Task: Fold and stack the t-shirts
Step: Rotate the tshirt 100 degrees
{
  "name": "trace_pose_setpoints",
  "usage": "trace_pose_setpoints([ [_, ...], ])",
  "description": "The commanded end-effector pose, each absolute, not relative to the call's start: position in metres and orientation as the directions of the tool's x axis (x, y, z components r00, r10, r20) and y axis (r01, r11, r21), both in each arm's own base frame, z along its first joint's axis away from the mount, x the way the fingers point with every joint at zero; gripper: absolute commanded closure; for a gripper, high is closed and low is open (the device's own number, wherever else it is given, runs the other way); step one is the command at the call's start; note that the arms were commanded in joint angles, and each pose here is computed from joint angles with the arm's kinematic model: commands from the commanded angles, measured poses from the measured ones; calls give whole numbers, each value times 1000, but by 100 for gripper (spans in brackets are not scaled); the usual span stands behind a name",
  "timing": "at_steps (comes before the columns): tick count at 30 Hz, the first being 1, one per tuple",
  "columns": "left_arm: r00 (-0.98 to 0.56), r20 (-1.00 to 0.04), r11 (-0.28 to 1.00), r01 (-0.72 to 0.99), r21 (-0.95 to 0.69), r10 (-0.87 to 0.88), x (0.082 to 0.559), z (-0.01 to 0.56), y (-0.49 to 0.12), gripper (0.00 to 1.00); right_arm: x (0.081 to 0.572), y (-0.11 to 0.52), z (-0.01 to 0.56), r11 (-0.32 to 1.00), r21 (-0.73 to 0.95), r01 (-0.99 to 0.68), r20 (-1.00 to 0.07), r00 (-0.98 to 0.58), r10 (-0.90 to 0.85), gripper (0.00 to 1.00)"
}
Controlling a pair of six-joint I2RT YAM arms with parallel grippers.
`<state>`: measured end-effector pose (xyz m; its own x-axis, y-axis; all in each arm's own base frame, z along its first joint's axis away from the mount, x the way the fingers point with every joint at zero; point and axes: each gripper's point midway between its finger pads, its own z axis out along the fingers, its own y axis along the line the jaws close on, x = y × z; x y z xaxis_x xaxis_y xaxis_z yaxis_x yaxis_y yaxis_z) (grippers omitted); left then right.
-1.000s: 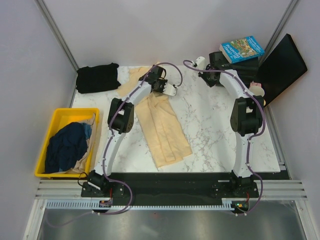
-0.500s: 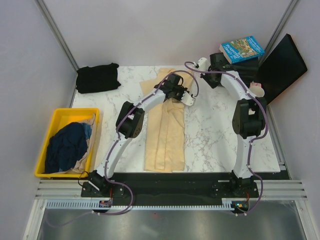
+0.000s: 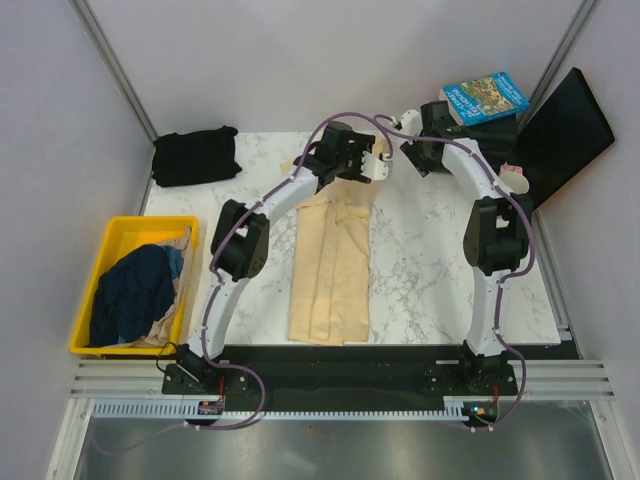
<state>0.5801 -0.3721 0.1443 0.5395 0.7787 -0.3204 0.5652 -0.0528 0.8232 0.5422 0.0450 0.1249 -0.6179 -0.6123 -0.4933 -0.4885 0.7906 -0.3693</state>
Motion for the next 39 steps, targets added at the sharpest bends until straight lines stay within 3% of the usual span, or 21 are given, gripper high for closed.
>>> trace_pose_setpoints([
  [1, 538, -313, 73, 420, 905, 783, 567, 275, -322, 47, 545, 66, 121, 825, -237, -514, -523, -648, -554, 56],
  [3, 499, -291, 39, 455, 890, 816, 568, 255, -290, 98, 542, 78, 112, 822, -171, -544, -514, -662, -545, 79],
  [5, 446, -301, 43, 502, 864, 843, 569, 243, -255, 98, 539, 93, 107, 815, -93, -572, -535, -662, -525, 100],
  [12, 260, -311, 98, 603, 792, 914, 590, 170, -201, 98, 533, 156, 98, 728, 209, -653, -625, -661, -415, 100],
  [20, 197, -347, 177, 581, 795, 917, 597, 171, -195, 98, 532, 200, 100, 621, 356, -699, -669, -654, -353, 100],
  [29, 188, -323, 157, 589, 793, 927, 592, 166, -193, 98, 592, 187, 79, 753, 192, -629, -743, -595, -308, 100],
  [39, 176, -308, 157, 574, 804, 935, 584, 180, -185, 98, 616, 166, 35, 804, -60, -592, -707, -543, -453, 100],
])
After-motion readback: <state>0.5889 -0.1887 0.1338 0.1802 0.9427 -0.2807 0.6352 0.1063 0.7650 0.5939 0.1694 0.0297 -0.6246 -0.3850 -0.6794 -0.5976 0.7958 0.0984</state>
